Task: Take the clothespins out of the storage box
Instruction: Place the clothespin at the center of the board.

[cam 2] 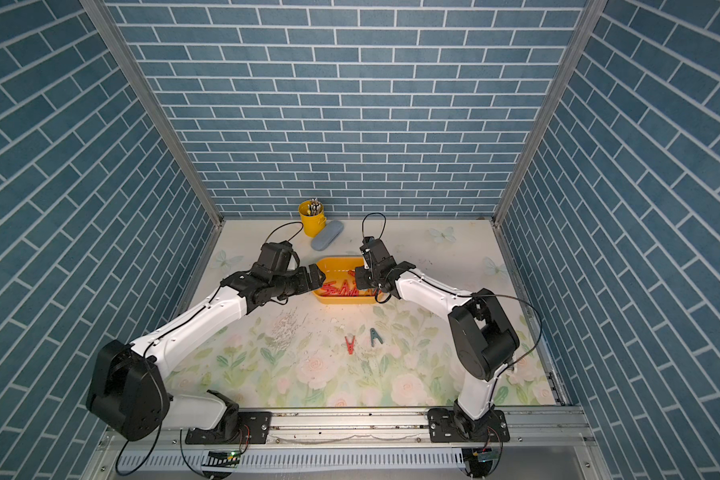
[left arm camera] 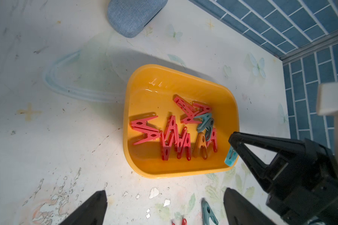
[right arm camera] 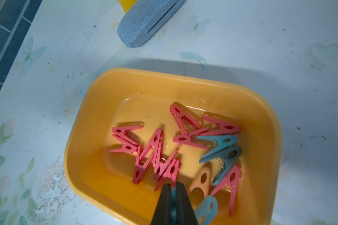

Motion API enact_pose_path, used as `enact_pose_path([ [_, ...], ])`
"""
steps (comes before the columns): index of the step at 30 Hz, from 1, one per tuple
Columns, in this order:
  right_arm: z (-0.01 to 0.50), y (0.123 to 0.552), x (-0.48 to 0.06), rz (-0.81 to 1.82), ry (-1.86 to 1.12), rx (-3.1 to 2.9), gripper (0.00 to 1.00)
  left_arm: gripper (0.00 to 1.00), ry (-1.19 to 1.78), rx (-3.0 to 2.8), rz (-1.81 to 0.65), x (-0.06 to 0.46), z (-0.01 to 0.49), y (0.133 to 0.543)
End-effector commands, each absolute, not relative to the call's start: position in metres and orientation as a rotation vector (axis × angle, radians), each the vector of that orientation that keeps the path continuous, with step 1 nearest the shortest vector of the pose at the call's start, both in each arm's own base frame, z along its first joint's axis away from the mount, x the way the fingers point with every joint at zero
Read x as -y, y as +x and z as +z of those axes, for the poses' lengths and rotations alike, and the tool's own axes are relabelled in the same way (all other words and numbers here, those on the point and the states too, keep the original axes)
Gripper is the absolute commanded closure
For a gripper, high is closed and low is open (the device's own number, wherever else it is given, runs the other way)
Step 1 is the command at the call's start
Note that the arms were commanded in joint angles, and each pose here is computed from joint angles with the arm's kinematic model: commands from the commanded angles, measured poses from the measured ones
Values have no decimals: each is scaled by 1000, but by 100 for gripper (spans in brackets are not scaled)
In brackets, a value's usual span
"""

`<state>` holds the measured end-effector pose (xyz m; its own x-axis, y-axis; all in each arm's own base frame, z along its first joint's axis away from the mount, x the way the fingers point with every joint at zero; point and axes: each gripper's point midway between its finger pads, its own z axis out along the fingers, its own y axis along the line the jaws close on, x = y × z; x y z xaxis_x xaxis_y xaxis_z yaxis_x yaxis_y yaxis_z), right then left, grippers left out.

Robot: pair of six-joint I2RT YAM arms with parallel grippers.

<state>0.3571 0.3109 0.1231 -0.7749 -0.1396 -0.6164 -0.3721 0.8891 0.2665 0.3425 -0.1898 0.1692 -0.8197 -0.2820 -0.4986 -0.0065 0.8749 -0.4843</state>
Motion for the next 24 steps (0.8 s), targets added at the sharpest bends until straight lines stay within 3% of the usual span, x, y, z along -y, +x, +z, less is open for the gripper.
enact_pose_path([
  [1, 126, 332, -303, 476, -317, -2470, 100, 0, -174, -2461, -660, 191, 170, 335],
  [11, 98, 261, -304, 494, -295, -2547, 100, 0, -150, -2468, -668, 190, 170, 323],
  [24, 49, 219, -310, 465, -322, -2660, 100, 1, -160, -2474, -657, 184, 169, 312],
])
